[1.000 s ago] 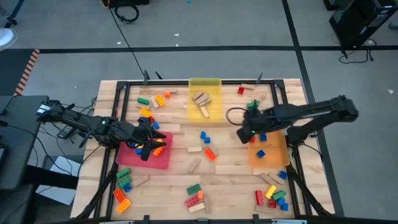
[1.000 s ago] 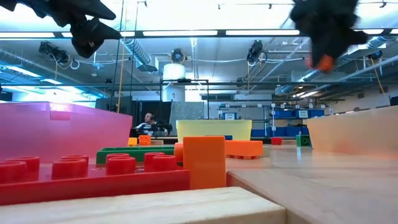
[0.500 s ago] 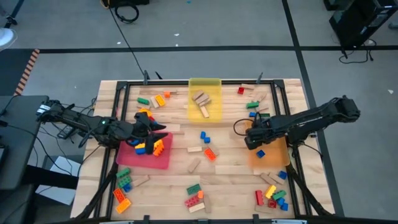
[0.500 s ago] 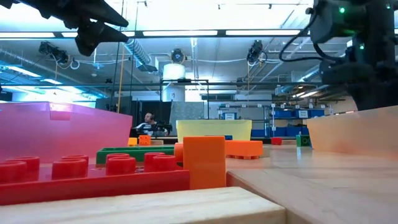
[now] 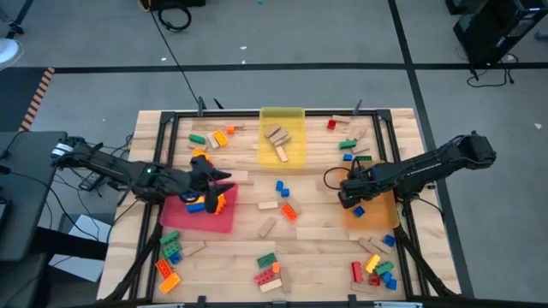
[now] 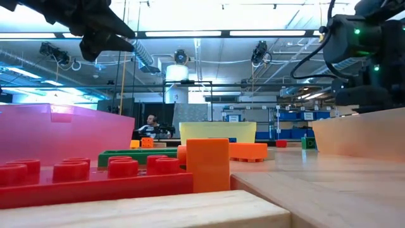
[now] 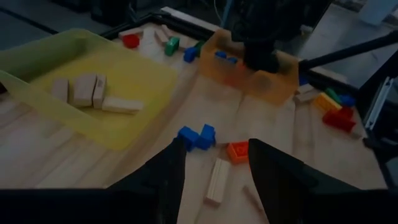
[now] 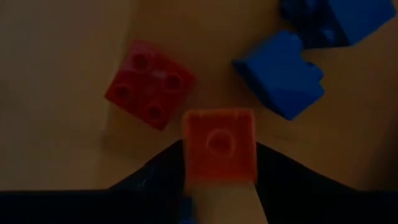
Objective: Sort blocks by size
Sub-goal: Put the 1 stud orange game piece into the orange bin, then put the 3 stud green game piece into the pink bin
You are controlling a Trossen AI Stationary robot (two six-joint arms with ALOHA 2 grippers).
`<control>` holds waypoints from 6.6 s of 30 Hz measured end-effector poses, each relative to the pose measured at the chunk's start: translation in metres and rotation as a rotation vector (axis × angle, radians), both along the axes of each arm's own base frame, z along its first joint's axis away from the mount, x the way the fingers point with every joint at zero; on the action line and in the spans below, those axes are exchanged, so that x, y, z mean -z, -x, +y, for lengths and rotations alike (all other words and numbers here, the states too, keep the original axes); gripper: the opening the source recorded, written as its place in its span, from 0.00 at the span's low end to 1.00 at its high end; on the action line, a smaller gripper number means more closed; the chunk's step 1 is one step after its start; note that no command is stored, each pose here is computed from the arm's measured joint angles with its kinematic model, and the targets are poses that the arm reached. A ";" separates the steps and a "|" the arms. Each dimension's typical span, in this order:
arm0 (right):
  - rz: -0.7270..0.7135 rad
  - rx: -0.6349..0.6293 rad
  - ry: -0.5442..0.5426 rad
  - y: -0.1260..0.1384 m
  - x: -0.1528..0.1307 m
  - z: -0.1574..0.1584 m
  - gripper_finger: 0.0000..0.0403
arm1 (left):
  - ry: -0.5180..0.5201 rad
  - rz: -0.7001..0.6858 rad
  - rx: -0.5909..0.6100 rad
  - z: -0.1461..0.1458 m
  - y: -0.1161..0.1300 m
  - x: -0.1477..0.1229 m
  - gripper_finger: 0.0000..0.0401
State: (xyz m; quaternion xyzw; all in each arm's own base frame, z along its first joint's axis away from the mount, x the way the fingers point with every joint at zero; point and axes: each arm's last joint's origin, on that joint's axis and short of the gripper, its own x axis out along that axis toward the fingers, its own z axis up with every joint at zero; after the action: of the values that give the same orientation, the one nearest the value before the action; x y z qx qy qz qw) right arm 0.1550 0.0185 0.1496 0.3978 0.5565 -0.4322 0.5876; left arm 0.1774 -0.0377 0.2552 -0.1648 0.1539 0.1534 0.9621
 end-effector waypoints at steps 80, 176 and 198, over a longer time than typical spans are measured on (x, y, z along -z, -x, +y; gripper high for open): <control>-0.229 -0.128 0.042 -0.041 -0.061 0.002 0.60 | 0.251 1.553 0.116 0.282 -0.030 0.041 0.46; -0.296 -0.113 0.070 -0.047 -0.063 -0.001 0.61 | 0.191 1.064 -0.330 0.154 -0.005 -0.065 0.15; -0.398 -0.227 0.086 -0.057 -0.066 0.002 0.60 | 0.265 0.982 -0.066 0.001 -0.047 0.024 0.15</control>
State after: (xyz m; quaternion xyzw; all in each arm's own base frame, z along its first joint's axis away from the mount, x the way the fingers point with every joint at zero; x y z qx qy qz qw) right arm 0.2121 0.0203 0.2160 0.3845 0.4518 -0.2999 0.7470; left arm 0.2246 -0.0364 0.2313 -0.1985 0.6010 0.2222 0.7416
